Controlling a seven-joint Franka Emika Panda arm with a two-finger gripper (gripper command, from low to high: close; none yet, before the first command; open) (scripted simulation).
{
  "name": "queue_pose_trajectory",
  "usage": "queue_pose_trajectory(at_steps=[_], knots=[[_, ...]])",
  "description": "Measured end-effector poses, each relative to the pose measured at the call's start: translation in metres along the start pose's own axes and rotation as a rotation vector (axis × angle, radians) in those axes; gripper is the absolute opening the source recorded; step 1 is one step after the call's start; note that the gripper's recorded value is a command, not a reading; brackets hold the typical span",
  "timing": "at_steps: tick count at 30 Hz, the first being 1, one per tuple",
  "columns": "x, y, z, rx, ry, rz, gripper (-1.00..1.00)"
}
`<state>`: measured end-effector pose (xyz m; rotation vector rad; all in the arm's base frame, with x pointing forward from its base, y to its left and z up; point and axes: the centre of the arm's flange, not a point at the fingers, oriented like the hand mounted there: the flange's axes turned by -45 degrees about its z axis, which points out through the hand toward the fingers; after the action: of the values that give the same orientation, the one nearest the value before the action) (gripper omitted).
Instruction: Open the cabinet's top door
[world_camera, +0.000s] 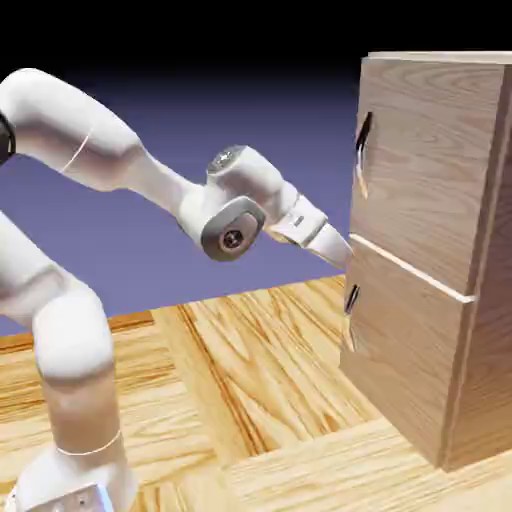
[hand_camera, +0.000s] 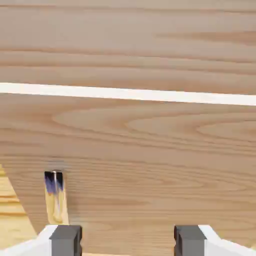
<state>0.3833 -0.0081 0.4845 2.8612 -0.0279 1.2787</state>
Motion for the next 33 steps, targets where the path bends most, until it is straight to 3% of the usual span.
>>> queue_pose_trajectory(at_steps=[19, 33], knots=[[0.052, 0.011, -0.145, -0.056, 0.34, 0.287, 0.0], [0.062, -0.056, -0.166, -0.04, 0.577, 0.258, 0.0]])
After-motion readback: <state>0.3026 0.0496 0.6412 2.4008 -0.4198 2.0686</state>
